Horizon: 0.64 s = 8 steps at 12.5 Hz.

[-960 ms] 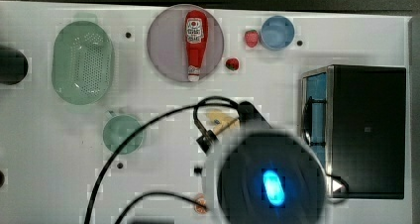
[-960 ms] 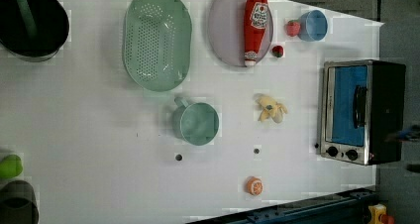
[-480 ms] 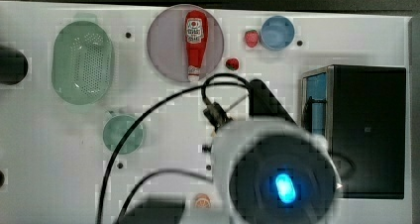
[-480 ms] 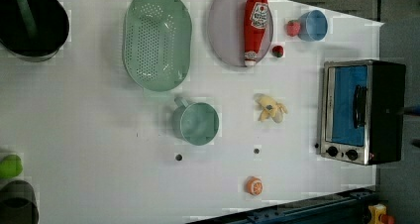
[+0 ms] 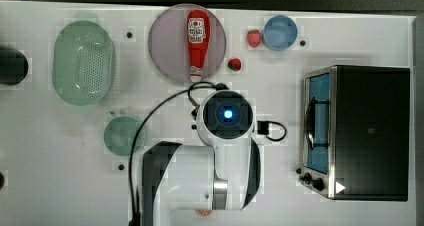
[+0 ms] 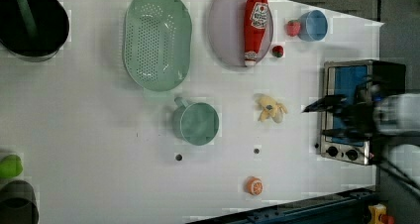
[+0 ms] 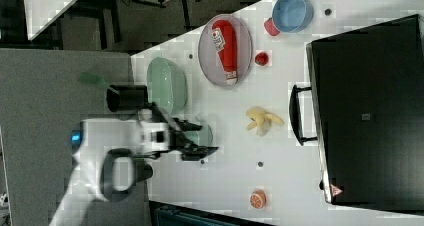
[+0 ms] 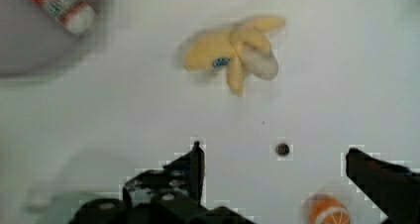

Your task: Pick Banana and place it in mug.

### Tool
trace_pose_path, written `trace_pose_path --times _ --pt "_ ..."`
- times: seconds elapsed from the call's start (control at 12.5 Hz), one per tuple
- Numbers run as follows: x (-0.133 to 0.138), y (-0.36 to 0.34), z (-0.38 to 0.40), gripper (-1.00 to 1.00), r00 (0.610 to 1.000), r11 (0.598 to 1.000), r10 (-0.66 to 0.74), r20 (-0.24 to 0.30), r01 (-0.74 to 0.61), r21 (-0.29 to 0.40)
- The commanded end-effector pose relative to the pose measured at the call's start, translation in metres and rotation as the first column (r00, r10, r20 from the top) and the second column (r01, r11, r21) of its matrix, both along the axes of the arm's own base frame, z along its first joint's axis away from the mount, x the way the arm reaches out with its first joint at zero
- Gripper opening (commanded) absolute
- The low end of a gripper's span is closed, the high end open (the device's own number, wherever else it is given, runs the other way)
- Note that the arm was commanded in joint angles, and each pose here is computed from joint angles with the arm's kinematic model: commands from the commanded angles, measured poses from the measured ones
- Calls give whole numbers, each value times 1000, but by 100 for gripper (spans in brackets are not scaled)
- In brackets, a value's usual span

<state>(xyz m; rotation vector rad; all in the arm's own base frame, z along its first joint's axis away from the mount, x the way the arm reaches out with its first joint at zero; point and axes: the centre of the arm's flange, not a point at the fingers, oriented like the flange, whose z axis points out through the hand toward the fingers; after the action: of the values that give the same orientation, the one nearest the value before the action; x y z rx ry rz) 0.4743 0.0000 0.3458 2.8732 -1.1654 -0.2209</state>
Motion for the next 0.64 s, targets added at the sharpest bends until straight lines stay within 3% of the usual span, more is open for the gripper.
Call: trace_pose_path --times 0.08,0.64 --pt "11 -9 -11 100 977 981 194 87 -194 -8" --pt "13 -14 -125 100 970 971 240 45 -240 6"
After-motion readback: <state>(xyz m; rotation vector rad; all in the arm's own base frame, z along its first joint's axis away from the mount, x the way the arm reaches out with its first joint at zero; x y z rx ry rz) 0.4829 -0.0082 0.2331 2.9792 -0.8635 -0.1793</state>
